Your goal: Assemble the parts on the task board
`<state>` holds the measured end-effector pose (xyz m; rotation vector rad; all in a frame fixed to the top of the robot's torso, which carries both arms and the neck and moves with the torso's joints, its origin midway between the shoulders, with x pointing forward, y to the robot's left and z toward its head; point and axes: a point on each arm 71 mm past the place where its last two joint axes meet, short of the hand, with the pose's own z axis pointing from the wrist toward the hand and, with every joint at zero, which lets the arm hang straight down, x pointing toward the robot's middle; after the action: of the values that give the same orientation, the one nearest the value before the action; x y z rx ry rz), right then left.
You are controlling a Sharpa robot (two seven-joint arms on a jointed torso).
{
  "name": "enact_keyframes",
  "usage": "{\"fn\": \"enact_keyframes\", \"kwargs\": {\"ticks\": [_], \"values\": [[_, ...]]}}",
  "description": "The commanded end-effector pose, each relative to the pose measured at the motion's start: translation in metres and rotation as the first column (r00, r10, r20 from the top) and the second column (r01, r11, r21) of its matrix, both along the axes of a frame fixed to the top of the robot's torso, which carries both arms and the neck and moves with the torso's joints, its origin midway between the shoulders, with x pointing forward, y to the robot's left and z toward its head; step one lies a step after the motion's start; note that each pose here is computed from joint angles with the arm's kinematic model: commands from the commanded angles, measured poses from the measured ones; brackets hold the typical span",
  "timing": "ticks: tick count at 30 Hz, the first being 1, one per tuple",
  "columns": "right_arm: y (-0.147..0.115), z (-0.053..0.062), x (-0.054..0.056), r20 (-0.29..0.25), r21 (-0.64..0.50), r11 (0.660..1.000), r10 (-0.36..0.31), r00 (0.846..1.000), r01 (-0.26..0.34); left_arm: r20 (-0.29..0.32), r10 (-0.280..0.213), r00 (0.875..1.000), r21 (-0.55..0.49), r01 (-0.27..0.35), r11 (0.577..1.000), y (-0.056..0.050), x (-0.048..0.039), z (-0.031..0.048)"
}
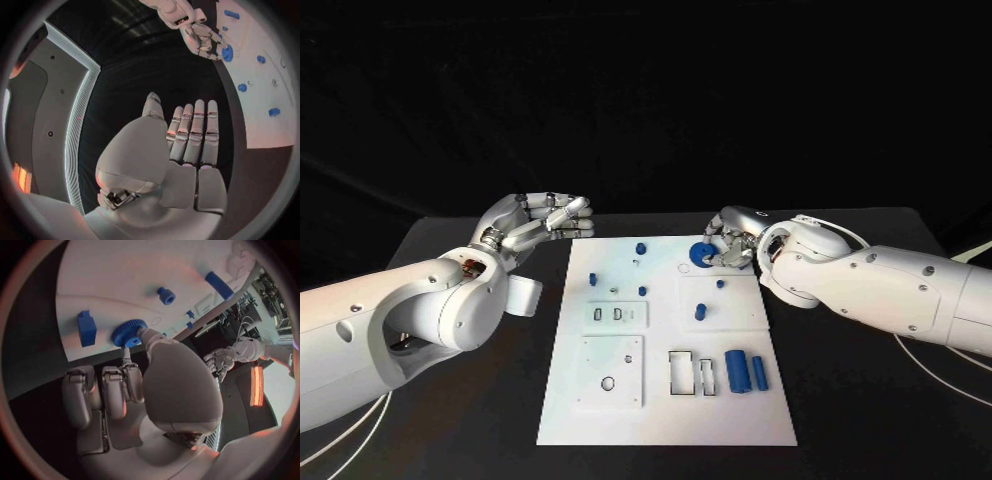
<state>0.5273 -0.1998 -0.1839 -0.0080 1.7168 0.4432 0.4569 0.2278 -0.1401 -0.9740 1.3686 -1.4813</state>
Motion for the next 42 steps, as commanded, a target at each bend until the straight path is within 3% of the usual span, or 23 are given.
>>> {"fn": "enact_keyframes", "kwargs": {"ticks": [1, 9, 17, 31, 42], "values": [[0.002, 0.003, -0.002, 0.083, -0.045, 0.999, -0.003, 0.997, 0.007, 0.008, -0.018, 1.000, -0.011, 0.018, 1.000, -0.002, -0.0006, 0.0017], [0.010, 0.010, -0.008, 0.172, -0.046, 0.999, 0.012, 0.985, -0.004, 0.008, -0.015, 1.000, -0.010, 0.015, 1.000, -0.001, -0.0001, 0.0015], [0.036, 0.019, -0.021, 0.228, -0.046, 0.997, 0.076, 0.971, -0.067, 0.008, -0.012, 1.000, -0.009, 0.012, 1.000, 0.000, 0.0006, 0.0012], [0.085, 0.022, -0.031, 0.235, -0.044, 0.986, 0.166, 0.958, -0.160, 0.007, -0.017, 1.000, -0.010, 0.017, 1.000, -0.002, 0.0011, 0.0009], [0.113, 0.010, -0.030, 0.207, -0.041, 0.978, 0.208, 0.956, -0.204, 0.004, -0.024, 1.000, -0.012, 0.024, 1.000, -0.005, 0.0013, 0.0006]]}}
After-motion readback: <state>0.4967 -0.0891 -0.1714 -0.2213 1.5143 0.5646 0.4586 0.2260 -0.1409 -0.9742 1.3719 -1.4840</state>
